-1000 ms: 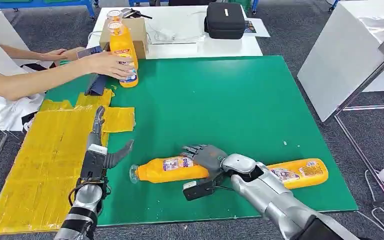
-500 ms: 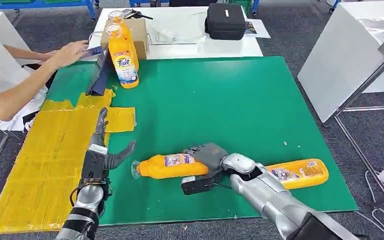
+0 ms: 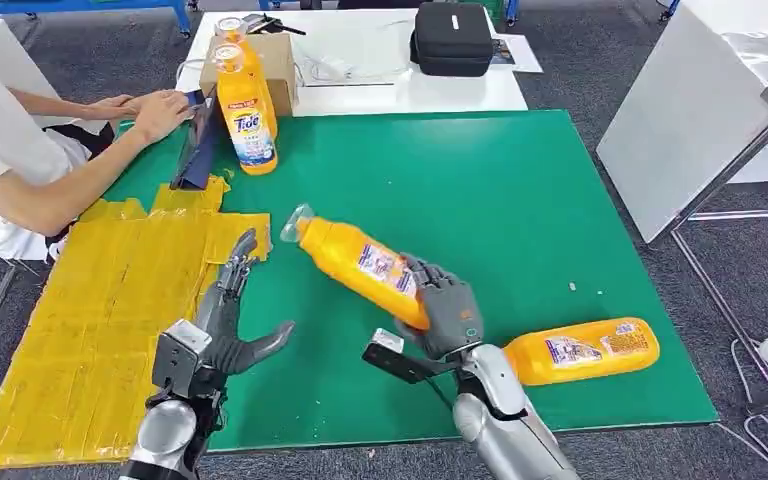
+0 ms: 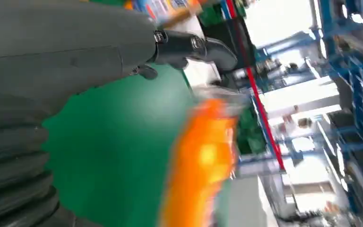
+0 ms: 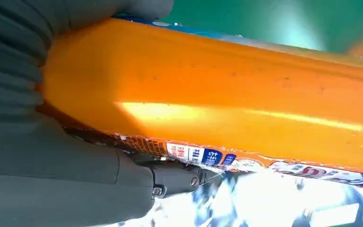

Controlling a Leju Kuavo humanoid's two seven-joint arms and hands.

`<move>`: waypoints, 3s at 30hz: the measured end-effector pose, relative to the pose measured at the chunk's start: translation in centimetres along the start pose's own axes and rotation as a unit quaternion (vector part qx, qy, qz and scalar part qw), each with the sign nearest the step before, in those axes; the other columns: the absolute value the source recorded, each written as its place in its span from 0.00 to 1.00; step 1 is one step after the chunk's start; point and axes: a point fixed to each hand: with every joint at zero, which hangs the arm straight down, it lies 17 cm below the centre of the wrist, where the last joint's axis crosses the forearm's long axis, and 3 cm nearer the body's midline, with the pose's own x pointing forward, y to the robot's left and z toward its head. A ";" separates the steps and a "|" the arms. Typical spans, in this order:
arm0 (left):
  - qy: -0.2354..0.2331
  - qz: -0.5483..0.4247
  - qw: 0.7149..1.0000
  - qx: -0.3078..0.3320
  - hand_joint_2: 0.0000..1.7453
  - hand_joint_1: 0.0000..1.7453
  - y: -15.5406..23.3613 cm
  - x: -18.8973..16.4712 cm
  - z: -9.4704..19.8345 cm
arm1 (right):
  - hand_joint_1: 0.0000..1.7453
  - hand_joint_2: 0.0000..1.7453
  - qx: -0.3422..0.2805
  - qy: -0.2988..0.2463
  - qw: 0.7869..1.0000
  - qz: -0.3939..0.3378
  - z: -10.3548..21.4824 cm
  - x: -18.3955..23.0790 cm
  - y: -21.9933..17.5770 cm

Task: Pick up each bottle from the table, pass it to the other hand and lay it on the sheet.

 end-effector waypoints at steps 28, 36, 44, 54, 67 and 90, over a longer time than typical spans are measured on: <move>0.027 0.070 0.996 -0.046 1.00 0.00 -2.9 0.1 -2.9 | 1.00 1.00 -0.157 -0.153 0.968 -0.120 3.4 13.5 -8.0; 0.023 0.090 0.994 -0.053 1.00 0.00 -3.2 0.3 -3.5 | 1.00 1.00 -0.092 -0.161 0.972 -0.143 3.0 15.7 -3.6; 0.022 0.096 0.994 -0.056 1.00 0.00 -2.9 0.1 -3.4 | 1.00 1.00 -0.056 -0.150 0.975 -0.156 2.5 15.4 -1.0; 0.010 0.109 0.992 -0.068 1.00 0.00 -2.7 0.5 -2.7 | 1.00 1.00 -0.037 -0.121 0.978 -0.166 2.2 13.0 0.9; 0.007 0.111 0.991 -0.068 1.00 0.00 -2.7 0.7 -2.7 | 1.00 1.00 -0.073 -0.095 0.980 -0.162 2.3 9.7 -1.6; -0.001 0.126 0.988 -0.086 1.00 0.00 -3.5 1.3 -2.7 | 1.00 1.00 0.029 -0.151 0.982 -0.111 2.8 13.2 4.3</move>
